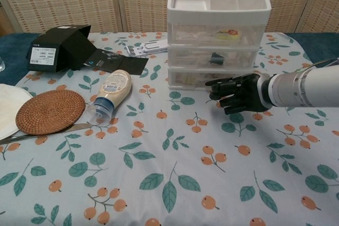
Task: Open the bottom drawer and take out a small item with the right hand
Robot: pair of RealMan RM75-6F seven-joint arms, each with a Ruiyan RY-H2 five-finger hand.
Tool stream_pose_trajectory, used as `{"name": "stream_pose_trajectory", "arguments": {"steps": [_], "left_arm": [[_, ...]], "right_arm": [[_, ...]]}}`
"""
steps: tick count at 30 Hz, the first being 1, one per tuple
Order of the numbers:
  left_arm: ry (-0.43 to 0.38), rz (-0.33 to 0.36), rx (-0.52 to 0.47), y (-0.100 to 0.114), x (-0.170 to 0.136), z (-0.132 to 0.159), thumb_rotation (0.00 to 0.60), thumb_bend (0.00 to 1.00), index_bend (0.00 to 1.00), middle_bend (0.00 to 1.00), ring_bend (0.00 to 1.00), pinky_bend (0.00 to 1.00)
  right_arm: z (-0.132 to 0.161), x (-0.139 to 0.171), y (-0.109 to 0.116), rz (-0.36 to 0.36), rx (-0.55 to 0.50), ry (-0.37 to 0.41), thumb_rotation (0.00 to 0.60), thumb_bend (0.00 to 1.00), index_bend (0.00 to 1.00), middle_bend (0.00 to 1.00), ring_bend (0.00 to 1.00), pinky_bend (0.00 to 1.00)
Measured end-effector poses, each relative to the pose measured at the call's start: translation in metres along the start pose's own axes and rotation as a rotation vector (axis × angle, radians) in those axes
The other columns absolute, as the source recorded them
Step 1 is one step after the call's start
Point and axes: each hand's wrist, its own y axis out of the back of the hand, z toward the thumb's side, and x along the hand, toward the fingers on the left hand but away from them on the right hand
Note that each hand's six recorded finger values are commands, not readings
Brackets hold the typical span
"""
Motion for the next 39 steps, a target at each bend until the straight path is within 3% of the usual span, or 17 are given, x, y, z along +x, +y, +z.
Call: {"name": "stream_pose_trajectory", "arguments": {"steps": [39], "left_arm": [[0.016,-0.005,0.012,0.002,-0.002,-0.004,0.6,0.18,0.13,0.04,0.08,0.07]], "right_arm": [[0.006,-0.024,-0.017,0.005,0.036,-0.007,0.6,0.68,0.02,0.78,1.0,1.0]]}}
